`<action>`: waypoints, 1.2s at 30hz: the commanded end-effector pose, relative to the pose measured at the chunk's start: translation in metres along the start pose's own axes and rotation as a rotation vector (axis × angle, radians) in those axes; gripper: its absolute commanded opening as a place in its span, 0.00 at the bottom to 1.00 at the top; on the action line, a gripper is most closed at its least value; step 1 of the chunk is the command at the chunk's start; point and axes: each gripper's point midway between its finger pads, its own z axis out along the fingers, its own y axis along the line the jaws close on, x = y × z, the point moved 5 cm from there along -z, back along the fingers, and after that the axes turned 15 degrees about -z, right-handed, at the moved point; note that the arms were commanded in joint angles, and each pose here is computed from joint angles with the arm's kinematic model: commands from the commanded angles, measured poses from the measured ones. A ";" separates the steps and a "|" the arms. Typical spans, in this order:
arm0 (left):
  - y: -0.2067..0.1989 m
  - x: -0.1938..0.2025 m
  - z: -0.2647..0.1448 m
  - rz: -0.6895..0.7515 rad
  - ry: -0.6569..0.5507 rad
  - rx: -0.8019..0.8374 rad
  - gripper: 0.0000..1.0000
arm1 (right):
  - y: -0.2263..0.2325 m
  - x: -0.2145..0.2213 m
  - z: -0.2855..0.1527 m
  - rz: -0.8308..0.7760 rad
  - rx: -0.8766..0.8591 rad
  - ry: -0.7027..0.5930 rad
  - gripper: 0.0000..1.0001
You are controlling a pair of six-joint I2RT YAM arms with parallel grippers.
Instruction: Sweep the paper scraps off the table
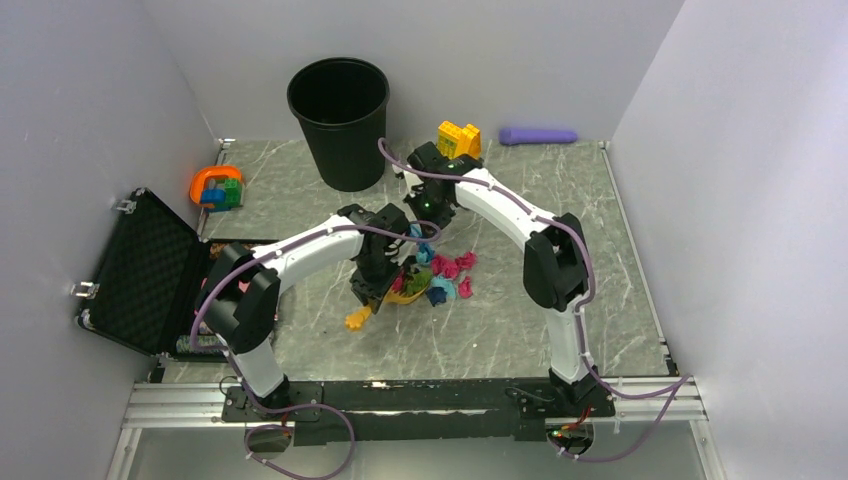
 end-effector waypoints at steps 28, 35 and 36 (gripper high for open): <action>0.001 -0.024 -0.063 0.114 -0.532 0.016 0.00 | 0.024 0.002 -0.134 0.133 -0.052 -0.138 0.00; -0.005 -0.022 -0.074 0.105 -0.583 0.067 0.00 | -0.002 0.002 -0.176 0.212 0.068 -0.246 0.00; -0.005 -0.022 -0.075 0.101 -0.590 0.067 0.00 | -0.005 0.003 -0.180 0.224 0.079 -0.257 0.00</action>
